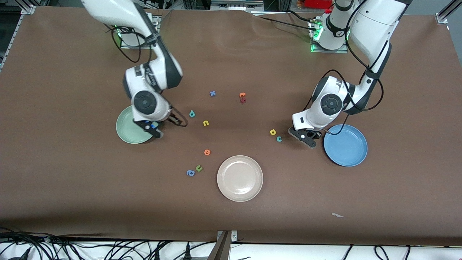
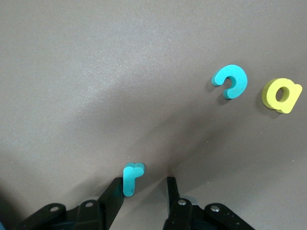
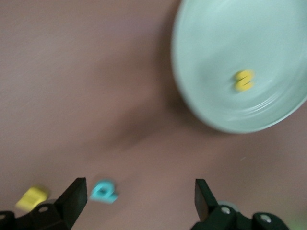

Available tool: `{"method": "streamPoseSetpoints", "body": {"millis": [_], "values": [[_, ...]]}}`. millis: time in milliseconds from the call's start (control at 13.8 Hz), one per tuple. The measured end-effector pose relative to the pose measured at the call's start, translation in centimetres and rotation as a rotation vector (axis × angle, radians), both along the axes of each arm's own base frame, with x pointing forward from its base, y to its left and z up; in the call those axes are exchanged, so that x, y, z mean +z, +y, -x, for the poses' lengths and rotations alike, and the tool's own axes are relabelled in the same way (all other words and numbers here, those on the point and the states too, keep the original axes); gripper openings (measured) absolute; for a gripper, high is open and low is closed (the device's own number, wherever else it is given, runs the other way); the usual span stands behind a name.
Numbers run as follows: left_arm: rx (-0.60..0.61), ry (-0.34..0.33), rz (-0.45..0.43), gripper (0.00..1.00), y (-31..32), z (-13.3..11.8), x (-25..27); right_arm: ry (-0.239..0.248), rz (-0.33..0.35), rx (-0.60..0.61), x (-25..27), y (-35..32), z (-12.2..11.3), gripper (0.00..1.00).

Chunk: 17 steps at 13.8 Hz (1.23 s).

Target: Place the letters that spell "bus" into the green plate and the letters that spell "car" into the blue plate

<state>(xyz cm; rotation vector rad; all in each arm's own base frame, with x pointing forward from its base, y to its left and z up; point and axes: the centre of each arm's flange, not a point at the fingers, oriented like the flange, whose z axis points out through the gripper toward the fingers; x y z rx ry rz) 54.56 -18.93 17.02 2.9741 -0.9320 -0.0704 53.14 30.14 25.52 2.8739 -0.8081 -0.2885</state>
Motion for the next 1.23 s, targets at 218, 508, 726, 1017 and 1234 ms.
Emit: {"method": "streamPoseSetpoints", "body": {"millis": [218,508,726,1017,1234], "values": [[0.003,-0.003,0.0,0.32,0.1,-0.1,0.1,-0.064,-0.092,0.169,1.5,5.3,1.2,1.0],[0.008,-0.013,0.004,0.22,0.3,-0.3,0.2,-0.144,-0.164,0.374,0.0,9.0,2.2,0.99],[0.018,-0.022,0.005,0.11,0.7,-0.6,0.3,-0.153,-0.172,0.49,-3.8,10.8,3.5,0.84],[0.056,-0.028,-0.002,0.11,2.8,-1.8,1.8,-0.129,-0.154,0.583,-6.4,10.3,3.8,0.73],[0.09,0.021,-0.046,0.11,5.0,-2.9,6.1,-0.148,-0.155,0.618,-6.7,10.3,3.6,0.55]]}}
